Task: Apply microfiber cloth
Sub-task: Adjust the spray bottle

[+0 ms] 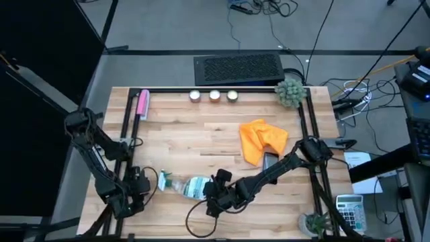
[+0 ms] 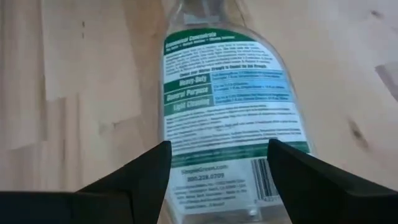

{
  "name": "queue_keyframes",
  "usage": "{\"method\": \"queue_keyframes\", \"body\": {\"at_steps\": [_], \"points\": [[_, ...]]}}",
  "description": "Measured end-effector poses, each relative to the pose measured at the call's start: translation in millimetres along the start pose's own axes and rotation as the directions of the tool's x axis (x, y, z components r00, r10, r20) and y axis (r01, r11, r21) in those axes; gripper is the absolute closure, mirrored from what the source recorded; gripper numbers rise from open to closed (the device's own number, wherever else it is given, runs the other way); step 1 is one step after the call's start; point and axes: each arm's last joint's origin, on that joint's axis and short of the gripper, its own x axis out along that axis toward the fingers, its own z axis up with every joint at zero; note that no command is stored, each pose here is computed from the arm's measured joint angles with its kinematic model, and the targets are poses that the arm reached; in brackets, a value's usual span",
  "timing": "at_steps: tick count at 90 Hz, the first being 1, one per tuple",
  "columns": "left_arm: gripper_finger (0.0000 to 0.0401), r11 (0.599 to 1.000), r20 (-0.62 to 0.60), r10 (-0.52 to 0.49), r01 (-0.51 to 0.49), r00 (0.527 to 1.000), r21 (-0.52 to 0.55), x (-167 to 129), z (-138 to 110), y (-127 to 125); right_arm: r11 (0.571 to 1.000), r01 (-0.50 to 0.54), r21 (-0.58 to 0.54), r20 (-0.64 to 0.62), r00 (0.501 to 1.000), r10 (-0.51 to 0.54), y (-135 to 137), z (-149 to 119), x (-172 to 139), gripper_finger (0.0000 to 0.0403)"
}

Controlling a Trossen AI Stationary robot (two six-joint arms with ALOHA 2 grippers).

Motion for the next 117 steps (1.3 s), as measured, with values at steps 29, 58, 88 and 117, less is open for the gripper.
{"method": "queue_keyframes", "body": {"at_steps": [29,58,88,117], "points": [[0.0230,1.000,0.005,0.017,-0.017,1.000,0.005,5.5,-1.0,-3.0,1.000,0.006,-0.024,-0.016,1.000,-0.006,1.2,-2.2,-6.3,0.0156],[0.0230,0.999,0.041,0.026,-0.027,0.999,0.025,5.4,0.9,-2.3,0.998,0.017,-0.063,-0.108,0.994,-0.024,-5.3,-7.1,-9.6,0.0156],[0.0230,0.998,0.093,0.058,-0.061,0.994,0.031,8.1,7.9,-0.1,0.995,0.059,-0.085,-0.130,0.989,-0.070,-6.6,-12.0,-11.2,0.0156],[0.0230,0.998,0.106,0.063,-0.066,0.992,0.025,8.4,9.0,0.2,0.994,0.084,-0.074,-0.153,0.984,-0.095,2.1,-27.5,-2.6,0.0156]]}}
